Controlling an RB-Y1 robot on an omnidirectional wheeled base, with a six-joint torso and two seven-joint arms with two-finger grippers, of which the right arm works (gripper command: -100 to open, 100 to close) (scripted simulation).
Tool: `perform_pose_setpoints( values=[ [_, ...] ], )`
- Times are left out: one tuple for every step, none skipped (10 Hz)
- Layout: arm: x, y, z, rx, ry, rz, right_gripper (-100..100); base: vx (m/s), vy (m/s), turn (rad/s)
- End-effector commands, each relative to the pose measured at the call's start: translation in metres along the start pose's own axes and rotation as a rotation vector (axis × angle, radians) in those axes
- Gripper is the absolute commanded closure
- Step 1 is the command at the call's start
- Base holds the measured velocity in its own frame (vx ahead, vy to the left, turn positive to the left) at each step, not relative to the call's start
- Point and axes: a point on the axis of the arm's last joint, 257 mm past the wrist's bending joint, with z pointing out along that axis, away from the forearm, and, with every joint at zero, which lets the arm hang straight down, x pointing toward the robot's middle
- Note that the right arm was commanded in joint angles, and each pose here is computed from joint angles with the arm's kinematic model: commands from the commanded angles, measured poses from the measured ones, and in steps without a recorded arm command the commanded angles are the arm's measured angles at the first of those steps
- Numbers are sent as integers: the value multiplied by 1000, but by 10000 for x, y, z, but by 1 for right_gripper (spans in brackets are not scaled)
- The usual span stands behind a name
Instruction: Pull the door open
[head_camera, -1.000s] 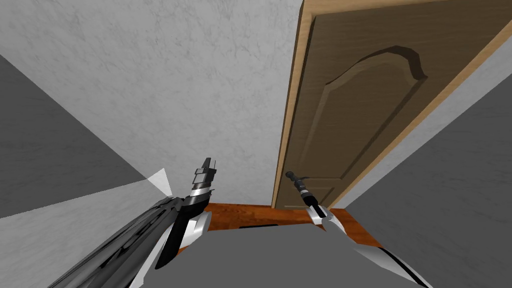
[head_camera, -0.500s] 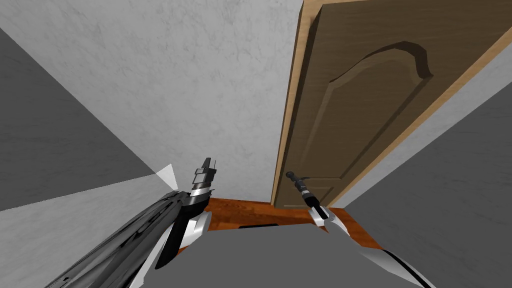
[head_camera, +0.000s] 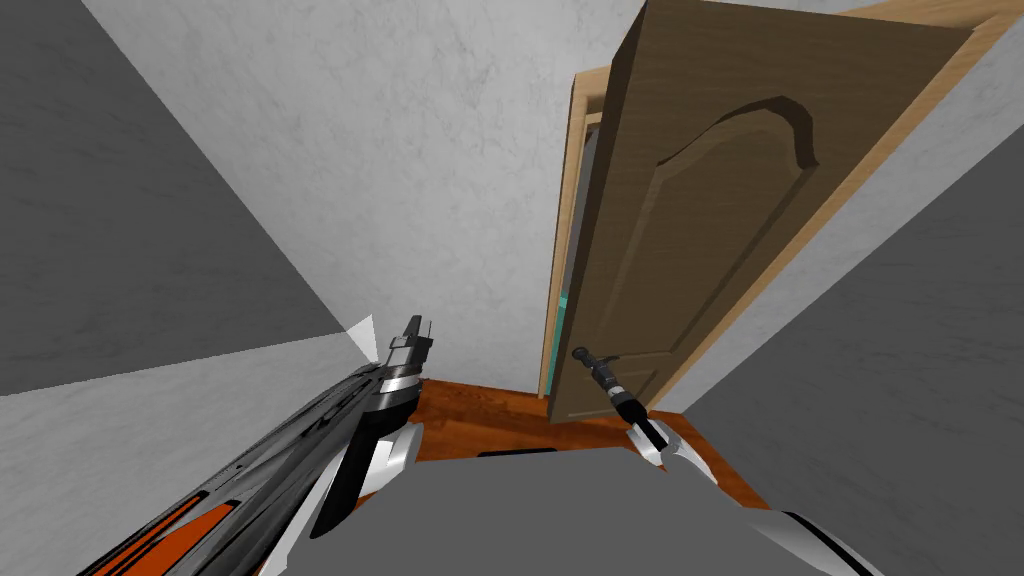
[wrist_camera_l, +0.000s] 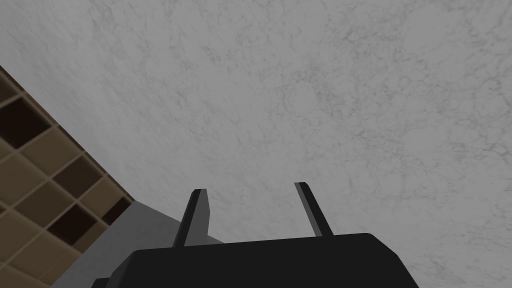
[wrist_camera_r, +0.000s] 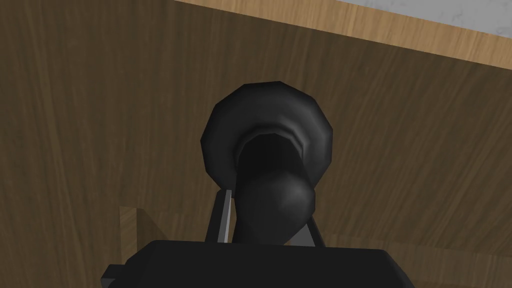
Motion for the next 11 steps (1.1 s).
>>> perform_pose_setpoints(
  values=[
    [-18,25,-48,-4,26,-2,100,-206,-95,95],
    [22,1,-33,0,19,1,100,-92,-32,25],
    [18,-15,-126,0,36,4,100,-120,-40,147],
    [1,-13,-177,-2,45,3,100,-220,-75,172],
    [-17,-9,-236,-5,55,2,100,-236,-108,145],
    [-36,-5,-299,-7,66,0,100,-189,-107,189],
    [-53,-1,-363,-8,77,0,100,-195,-90,138],
    [-61,1,-394,-9,83,-1,100,-170,-75,76],
    [-82,8,-480,-11,99,-1,100,-172,-97,126],
    [-92,11,-525,-11,107,-2,100,-202,-80,160],
    [-56,-11,-488,-8,103,3,100,-92,-28,29]
  ],
)
